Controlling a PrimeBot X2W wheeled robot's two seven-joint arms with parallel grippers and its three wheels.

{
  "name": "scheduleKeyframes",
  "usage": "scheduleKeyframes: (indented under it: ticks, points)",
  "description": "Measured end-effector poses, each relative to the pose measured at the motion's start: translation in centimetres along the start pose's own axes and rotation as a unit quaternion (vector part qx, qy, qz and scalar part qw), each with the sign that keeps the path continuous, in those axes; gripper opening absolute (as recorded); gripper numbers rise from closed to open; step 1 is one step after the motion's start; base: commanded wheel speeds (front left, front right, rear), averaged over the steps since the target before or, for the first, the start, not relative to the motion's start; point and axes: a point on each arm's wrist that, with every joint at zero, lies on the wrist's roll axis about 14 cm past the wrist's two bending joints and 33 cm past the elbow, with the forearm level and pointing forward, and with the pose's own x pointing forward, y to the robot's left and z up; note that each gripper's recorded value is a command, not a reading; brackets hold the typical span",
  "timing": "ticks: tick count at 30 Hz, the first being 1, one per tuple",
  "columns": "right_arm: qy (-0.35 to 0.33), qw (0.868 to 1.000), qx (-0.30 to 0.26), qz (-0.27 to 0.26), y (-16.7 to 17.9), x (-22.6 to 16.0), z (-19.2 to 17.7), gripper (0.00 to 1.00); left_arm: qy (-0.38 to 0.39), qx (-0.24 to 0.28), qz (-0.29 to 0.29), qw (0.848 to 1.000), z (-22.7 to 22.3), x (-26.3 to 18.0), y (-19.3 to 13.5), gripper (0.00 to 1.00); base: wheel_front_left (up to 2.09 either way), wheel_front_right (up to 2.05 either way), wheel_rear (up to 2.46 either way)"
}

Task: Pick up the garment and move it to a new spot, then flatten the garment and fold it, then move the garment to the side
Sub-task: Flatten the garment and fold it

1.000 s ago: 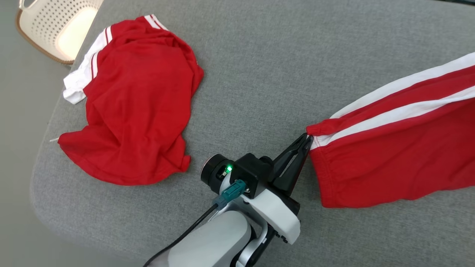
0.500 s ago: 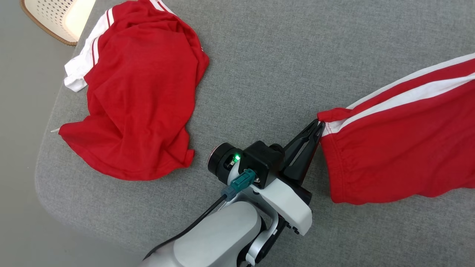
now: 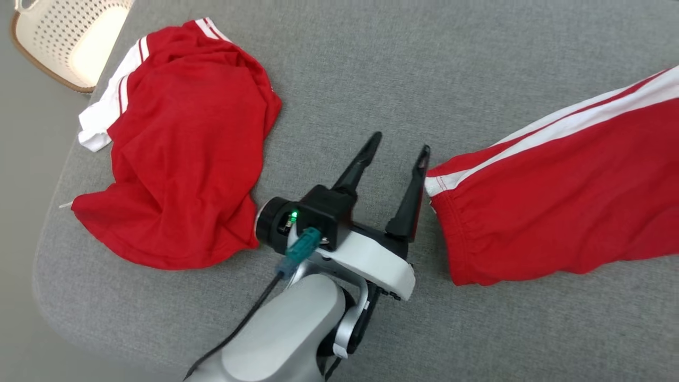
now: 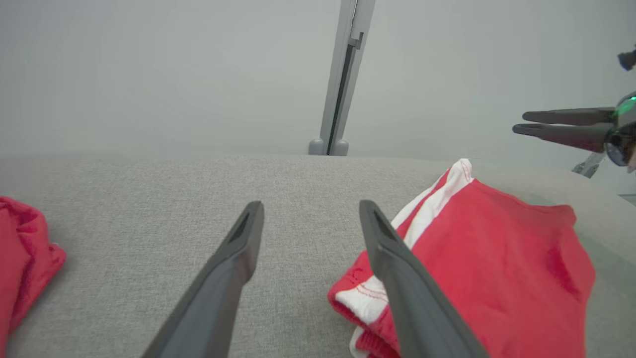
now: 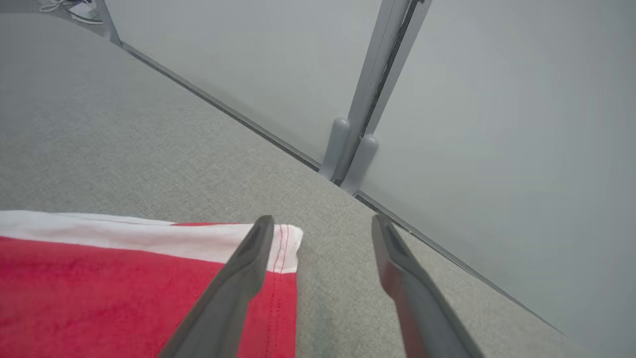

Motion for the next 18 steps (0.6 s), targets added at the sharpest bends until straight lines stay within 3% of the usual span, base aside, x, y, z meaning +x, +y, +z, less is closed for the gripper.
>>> scheduleKeyframes:
  ticks: [4, 8, 11, 18]
  points:
    - [-0.077, 0.996, 0.039, -0.023, 0.0, -1.3, 1.8, 1.00, -0.057, -0.032, 0.032, 0.997, 3.4, -0.3, 1.3, 1.00, 0.00, 0.00, 0.00]
    - [-0.108, 0.993, 0.024, -0.033, 0.7, -3.2, 3.3, 1.00, -0.112, -0.048, 0.056, 0.991, 6.7, -1.4, 2.6, 1.00, 0.00, 0.00, 0.00]
    - [-0.182, 0.981, 0.022, -0.063, -0.3, -5.5, 7.7, 1.00, -0.132, -0.040, 0.062, 0.989, 7.6, -1.9, 3.0, 1.00, 0.00, 0.00, 0.00]
    - [-0.266, 0.956, 0.051, -0.109, 1.6, -11.4, 8.6, 1.00, -0.150, -0.034, 0.045, 0.987, 8.3, -3.2, 2.3, 1.00, 0.00, 0.00, 0.00]
